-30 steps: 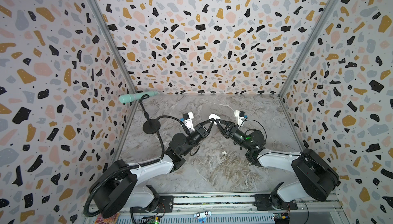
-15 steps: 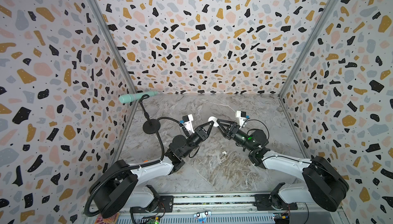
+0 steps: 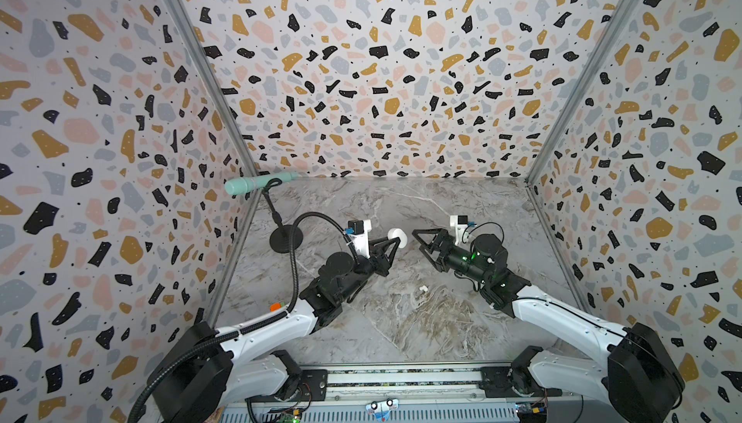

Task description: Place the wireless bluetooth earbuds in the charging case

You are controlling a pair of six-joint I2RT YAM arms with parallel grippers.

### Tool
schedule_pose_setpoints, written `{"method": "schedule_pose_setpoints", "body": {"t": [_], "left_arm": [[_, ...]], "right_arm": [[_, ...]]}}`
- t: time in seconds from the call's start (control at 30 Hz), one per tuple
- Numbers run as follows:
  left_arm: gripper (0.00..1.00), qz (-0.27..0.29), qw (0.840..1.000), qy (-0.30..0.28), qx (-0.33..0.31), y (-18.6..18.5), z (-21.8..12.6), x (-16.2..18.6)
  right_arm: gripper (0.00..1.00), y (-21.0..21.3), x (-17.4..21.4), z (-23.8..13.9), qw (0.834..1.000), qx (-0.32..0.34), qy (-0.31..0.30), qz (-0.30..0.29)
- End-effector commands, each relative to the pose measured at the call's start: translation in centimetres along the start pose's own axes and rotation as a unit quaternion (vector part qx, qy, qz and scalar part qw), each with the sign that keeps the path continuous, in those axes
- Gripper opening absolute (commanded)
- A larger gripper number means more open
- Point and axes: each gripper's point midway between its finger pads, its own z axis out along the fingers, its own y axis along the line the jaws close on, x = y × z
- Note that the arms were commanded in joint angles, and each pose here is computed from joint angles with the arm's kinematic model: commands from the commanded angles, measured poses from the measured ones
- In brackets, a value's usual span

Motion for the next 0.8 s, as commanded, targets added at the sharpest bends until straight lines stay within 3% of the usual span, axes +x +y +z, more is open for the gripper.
{"method": "schedule_pose_setpoints", "body": {"t": [0.0,0.13,0.4,0.77], "left_arm": [[0.0,0.094,0.995,-0.016,0.005,-1.1,-0.1,-1.4],[0.0,0.133,0.991,-0.016,0.004,-1.3,-0.3,-1.5],[0.0,0.158,0.987,-0.022,0.013,-1.8,-0.6,-1.7],[0.0,0.169,0.985,-0.011,0.01,-1.5,-0.6,-0.9]], "right_arm": [[0.99,1.2,0.3,0.4,1.0,-0.002,0.026,0.008],[0.99,1.4,1.0,1.2,0.999,-0.002,0.046,0.024],[1.0,2.0,1.9,2.5,0.997,-0.017,0.061,0.038],[0.87,2.8,2.5,3.3,0.997,-0.027,0.066,0.031]]}}
